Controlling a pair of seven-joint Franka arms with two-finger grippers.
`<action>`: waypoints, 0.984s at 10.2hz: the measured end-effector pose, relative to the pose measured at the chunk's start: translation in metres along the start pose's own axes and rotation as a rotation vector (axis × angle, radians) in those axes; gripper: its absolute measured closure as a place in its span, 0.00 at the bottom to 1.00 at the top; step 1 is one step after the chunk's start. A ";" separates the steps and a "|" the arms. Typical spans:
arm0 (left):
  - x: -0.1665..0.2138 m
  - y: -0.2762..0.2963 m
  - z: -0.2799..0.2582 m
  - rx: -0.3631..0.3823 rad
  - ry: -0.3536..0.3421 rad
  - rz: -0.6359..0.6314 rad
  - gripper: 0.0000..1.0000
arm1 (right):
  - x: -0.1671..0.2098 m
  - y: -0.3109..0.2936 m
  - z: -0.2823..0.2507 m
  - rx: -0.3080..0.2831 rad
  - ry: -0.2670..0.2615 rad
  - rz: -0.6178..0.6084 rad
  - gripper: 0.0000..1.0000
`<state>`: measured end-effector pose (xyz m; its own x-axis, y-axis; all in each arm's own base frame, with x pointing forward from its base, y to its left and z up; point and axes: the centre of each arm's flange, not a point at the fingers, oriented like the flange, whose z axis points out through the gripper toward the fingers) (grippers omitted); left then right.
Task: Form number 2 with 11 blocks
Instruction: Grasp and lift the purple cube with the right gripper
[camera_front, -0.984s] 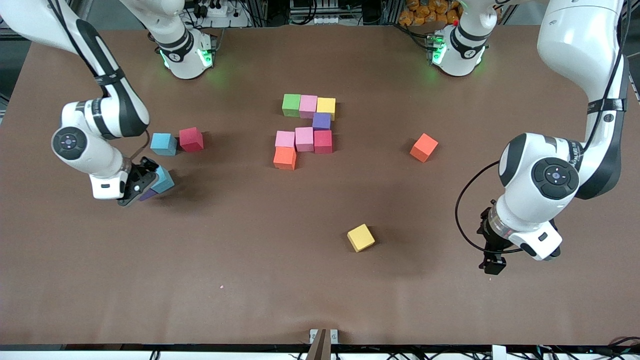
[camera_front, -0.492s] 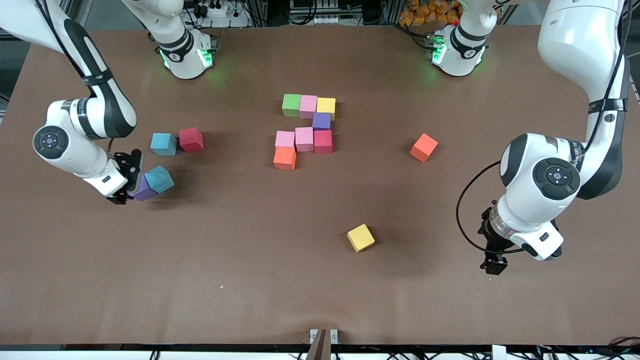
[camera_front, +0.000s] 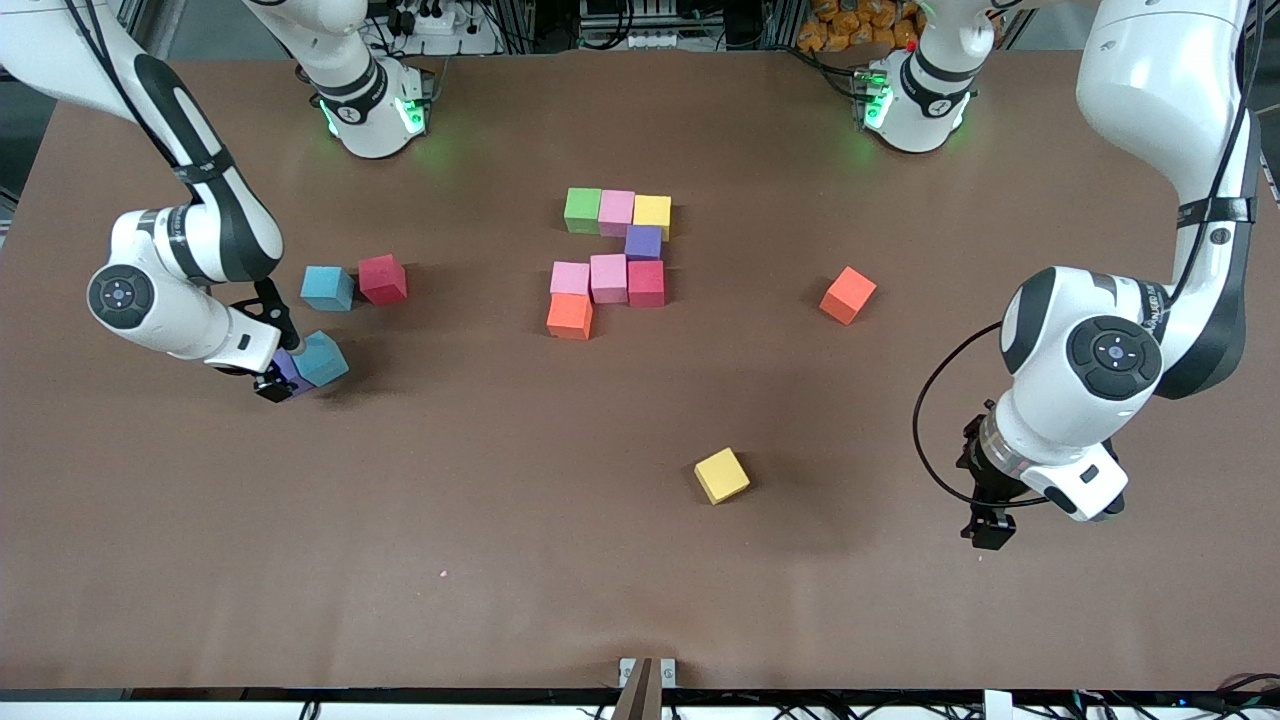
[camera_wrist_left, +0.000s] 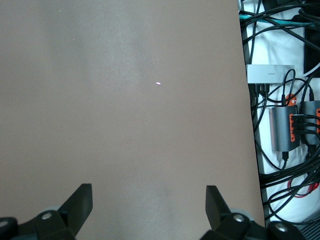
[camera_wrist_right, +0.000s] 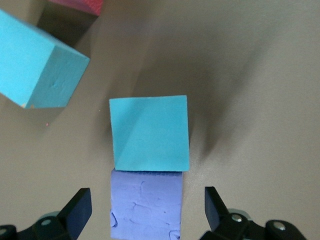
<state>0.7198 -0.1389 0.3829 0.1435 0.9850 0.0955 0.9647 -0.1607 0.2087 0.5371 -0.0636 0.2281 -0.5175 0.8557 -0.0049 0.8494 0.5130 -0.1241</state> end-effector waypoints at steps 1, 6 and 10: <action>0.000 0.000 0.000 0.000 0.000 0.000 0.00 | -0.006 -0.002 0.003 -0.022 -0.004 -0.030 0.00; 0.000 0.000 0.001 0.002 0.000 0.000 0.00 | -0.026 -0.013 0.042 -0.058 0.015 -0.051 0.00; 0.002 -0.001 0.002 0.007 0.002 -0.002 0.00 | -0.027 -0.014 0.043 -0.050 0.018 -0.055 0.30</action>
<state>0.7194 -0.1370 0.3804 0.1415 0.9852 0.0970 0.9665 -0.1587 0.2019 0.5344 -0.0968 0.1877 -0.5619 0.8270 0.0185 0.8241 0.5616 -0.0737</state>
